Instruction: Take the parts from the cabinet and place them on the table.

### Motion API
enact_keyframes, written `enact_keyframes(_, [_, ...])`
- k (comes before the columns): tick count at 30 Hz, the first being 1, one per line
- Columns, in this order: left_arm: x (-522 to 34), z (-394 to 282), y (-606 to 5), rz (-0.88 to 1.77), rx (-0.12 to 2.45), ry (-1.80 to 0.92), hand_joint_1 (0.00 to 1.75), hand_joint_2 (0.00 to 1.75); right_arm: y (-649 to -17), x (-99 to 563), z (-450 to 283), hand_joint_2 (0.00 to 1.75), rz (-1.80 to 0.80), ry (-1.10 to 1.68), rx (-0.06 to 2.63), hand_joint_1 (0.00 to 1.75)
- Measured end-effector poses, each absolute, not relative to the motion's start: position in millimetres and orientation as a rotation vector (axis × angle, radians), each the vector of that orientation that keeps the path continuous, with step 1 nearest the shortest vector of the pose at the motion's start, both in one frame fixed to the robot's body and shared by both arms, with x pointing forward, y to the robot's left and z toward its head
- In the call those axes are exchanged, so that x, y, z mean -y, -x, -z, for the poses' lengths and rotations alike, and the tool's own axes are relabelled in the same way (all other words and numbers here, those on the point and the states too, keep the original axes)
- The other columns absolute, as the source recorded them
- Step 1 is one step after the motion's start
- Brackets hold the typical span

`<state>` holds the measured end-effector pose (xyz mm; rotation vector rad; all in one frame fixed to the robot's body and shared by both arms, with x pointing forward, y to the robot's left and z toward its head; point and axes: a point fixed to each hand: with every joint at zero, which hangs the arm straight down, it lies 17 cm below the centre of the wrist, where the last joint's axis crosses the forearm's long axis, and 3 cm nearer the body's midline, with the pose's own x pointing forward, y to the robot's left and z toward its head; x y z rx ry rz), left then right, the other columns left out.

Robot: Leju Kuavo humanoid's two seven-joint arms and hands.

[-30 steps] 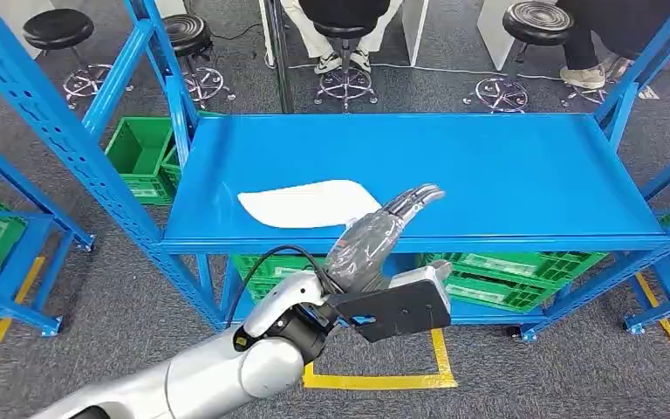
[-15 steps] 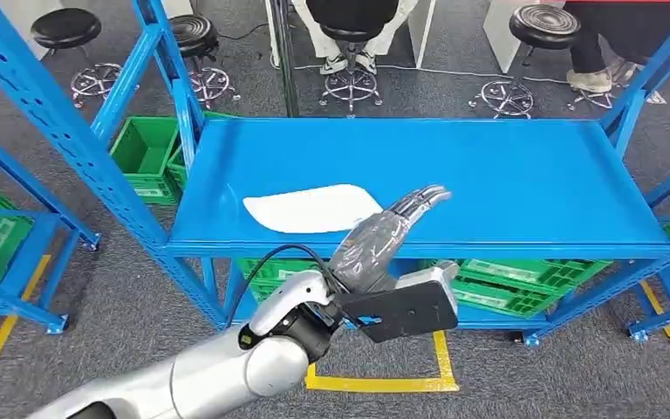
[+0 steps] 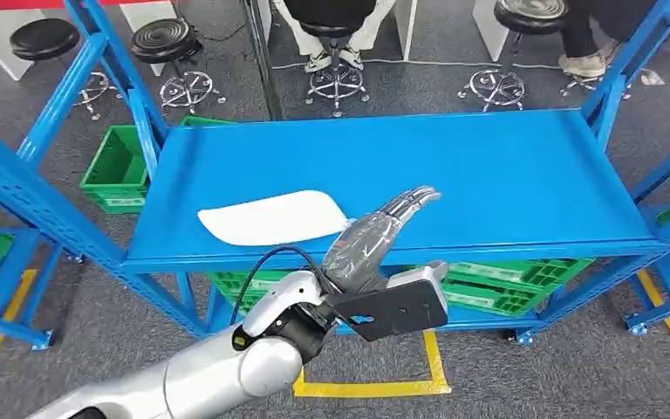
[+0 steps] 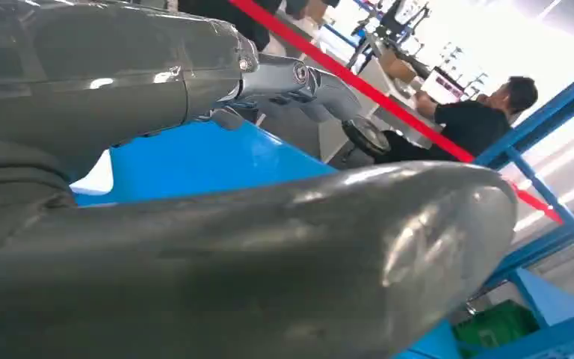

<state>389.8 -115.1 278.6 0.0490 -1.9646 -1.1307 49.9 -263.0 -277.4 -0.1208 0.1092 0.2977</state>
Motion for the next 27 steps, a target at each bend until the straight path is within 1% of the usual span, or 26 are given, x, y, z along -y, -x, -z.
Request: enact_keyframes(27, [115.3, -279.4, -390.1, 1.123, 1.963, -0.044, 0.0, 0.0, -52.1, 261.5, 277.1, 1.75, -0.298, 0.118, -0.106, 0.0])
